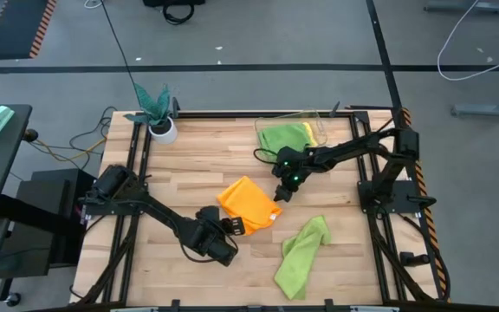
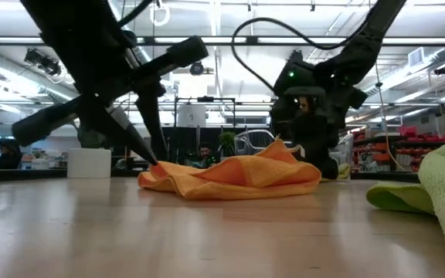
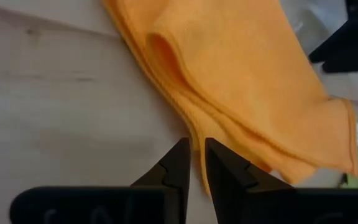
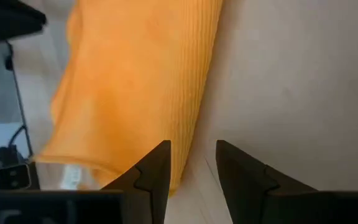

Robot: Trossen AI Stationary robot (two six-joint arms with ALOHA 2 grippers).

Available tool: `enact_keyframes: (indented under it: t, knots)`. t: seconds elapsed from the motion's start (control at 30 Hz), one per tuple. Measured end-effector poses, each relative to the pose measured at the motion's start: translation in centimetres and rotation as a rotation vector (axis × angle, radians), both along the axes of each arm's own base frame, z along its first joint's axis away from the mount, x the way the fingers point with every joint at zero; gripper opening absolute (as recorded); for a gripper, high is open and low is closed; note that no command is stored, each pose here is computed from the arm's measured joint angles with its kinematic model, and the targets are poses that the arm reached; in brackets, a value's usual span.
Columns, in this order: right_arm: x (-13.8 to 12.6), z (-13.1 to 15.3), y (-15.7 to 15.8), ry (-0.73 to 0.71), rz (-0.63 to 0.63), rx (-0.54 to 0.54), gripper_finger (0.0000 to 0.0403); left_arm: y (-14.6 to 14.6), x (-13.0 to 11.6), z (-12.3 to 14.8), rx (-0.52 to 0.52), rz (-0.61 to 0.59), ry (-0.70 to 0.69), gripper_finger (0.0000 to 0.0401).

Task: Fold microfiber towels
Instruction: Stack the orange towel on top of the green towel in the transparent bin

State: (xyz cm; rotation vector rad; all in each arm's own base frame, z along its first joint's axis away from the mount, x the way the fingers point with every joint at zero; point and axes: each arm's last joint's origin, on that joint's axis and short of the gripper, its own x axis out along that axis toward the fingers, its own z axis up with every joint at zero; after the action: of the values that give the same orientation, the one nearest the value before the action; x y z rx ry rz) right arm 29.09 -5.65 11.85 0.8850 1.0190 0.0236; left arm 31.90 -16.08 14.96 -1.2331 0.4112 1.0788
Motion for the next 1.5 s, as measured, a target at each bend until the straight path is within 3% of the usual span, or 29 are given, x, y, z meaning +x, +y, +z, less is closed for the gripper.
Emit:
enact_keyframes:
  t: [0.37, 0.53, 0.83, 1.23, 1.5]
  knots:
    - [3.1, 0.3, 2.2, -0.058, 0.15, -0.005, 0.0136, 0.6, 0.4, 0.0, 0.014, -0.014, 0.014, 0.0053]
    - [3.4, 0.6, 1.9, -0.055, 0.108, 0.006, 0.0136, 0.6, 0.4, 0.0, 0.012, -0.015, 0.011, 0.0058]
    - [3.7, -2.0, 2.1, 0.042, 0.068, 0.081, 0.0136, 0.7, 0.6, 0.1, 0.014, -0.023, 0.006, 0.0052]
    - [4.9, -1.6, 2.3, 0.029, 0.019, 0.092, 0.0136, 0.7, 0.7, 0.1, 0.01, -0.023, -0.001, 0.0059]
    - [6.4, -0.9, 2.9, -0.007, 0.013, 0.034, 0.0134, 0.6, 0.9, 0.2, -0.005, -0.023, -0.029, 0.0051]
